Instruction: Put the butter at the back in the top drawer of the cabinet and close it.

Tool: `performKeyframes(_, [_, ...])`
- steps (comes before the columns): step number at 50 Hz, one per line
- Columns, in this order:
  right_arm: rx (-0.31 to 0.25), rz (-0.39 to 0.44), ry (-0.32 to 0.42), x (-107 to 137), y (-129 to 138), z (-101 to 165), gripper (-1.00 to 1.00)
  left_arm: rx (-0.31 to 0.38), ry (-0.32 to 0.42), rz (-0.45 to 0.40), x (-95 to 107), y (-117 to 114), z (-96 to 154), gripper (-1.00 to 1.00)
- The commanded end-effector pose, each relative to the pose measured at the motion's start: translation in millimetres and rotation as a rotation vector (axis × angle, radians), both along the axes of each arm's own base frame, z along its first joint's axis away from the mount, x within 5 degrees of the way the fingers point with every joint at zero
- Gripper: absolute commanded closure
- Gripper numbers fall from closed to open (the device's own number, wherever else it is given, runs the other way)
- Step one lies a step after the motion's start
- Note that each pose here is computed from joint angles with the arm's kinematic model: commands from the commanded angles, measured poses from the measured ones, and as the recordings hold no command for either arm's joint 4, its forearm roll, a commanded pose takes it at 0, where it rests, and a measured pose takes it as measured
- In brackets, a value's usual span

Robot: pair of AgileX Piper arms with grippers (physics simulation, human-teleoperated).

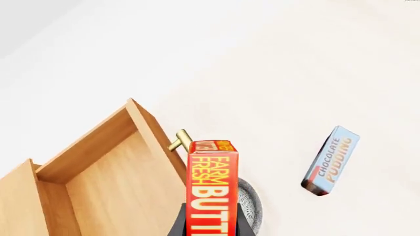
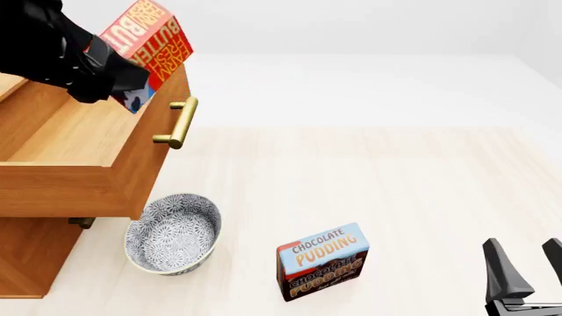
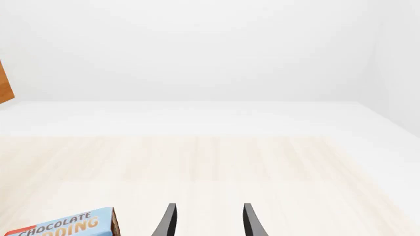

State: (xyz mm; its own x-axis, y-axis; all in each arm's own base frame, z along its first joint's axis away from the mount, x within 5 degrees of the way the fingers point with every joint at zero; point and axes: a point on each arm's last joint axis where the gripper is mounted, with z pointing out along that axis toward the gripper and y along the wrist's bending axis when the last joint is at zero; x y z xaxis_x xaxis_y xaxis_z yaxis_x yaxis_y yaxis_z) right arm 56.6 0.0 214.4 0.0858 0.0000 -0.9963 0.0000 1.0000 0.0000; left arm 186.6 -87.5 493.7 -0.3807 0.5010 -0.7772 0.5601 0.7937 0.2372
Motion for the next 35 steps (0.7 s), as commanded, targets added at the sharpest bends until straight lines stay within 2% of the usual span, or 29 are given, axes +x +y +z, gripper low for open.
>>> performKeyframes(1, [0.0,0.0,0.0,0.0,0.0,0.0,-1.0,0.005,-0.037,0.053,-16.6,21.1,10.8,1.0])
performKeyframes(13, [0.0,0.0,0.0,0.0,0.0,0.0,-1.0,-0.005,-0.029,0.118,-24.8,34.6,11.3,1.0])
performKeyframes(15, [0.0,0.0,0.0,0.0,0.0,0.0,-1.0,-0.033,-0.037,0.142,-26.3,36.5,16.2,1.0])
performKeyframes(21, [0.0,0.0,0.0,0.0,0.0,0.0,-1.0,-0.039,-0.032,0.171,-24.5,40.1,15.8,1.0])
performKeyframes(35, [0.0,0.0,0.0,0.0,0.0,0.0,-1.0,-0.075,0.002,0.256,-0.4,43.3,16.4,1.0])
